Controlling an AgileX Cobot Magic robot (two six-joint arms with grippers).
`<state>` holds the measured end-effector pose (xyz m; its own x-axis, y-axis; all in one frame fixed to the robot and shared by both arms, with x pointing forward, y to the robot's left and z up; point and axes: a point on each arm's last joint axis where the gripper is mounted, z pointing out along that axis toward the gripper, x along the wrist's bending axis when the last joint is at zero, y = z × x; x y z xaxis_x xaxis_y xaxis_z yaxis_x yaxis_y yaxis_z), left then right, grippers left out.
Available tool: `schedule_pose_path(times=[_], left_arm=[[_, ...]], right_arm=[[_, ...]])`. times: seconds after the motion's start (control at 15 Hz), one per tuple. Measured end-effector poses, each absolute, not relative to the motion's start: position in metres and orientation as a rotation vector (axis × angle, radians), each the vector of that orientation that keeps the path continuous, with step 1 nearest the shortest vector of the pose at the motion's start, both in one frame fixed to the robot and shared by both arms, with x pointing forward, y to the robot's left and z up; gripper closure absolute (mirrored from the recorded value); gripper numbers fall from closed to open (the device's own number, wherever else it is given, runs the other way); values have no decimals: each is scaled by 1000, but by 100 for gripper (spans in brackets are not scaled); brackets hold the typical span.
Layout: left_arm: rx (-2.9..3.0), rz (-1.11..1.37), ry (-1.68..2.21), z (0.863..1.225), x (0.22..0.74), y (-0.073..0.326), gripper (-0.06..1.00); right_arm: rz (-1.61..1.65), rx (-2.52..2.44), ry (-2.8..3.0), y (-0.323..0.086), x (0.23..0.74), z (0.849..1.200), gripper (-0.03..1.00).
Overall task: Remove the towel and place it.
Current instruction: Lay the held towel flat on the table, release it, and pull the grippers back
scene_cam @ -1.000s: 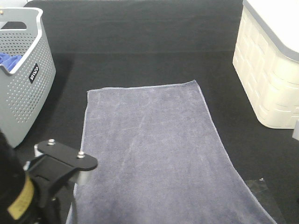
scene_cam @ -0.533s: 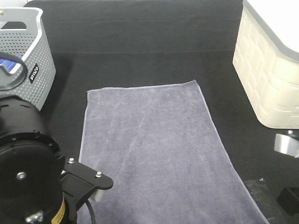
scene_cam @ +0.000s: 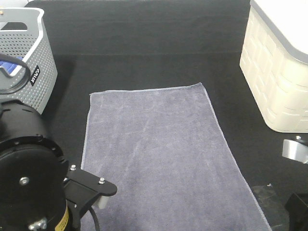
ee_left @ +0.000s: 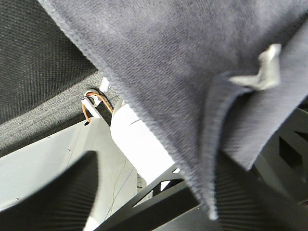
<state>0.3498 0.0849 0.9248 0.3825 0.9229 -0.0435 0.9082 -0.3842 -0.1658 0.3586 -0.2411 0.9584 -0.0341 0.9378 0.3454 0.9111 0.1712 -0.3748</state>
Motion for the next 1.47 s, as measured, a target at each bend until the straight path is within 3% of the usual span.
schedule_pose_path(times=[0.6,0.8,1.07,1.2,1.47], left_arm=[[-2533,192,-1562,941,353,80,20],[-2657,80,-1537,961,370,65,20],[-2705,-125,-1694,991,421,68,20],[-2735,-174,-1839,1004,455,77,20],[-2880,-344,-2058,1026,509,95,20]], right_arm=[[11,-1760,-1992,-240,370,967,25],[-104,-1760,-2074,-236,391,986,25],[-377,-1763,-2248,-229,429,1035,25],[-522,-1784,-2316,-226,448,1060,30],[-653,-1787,-2388,-219,490,1078,36]])
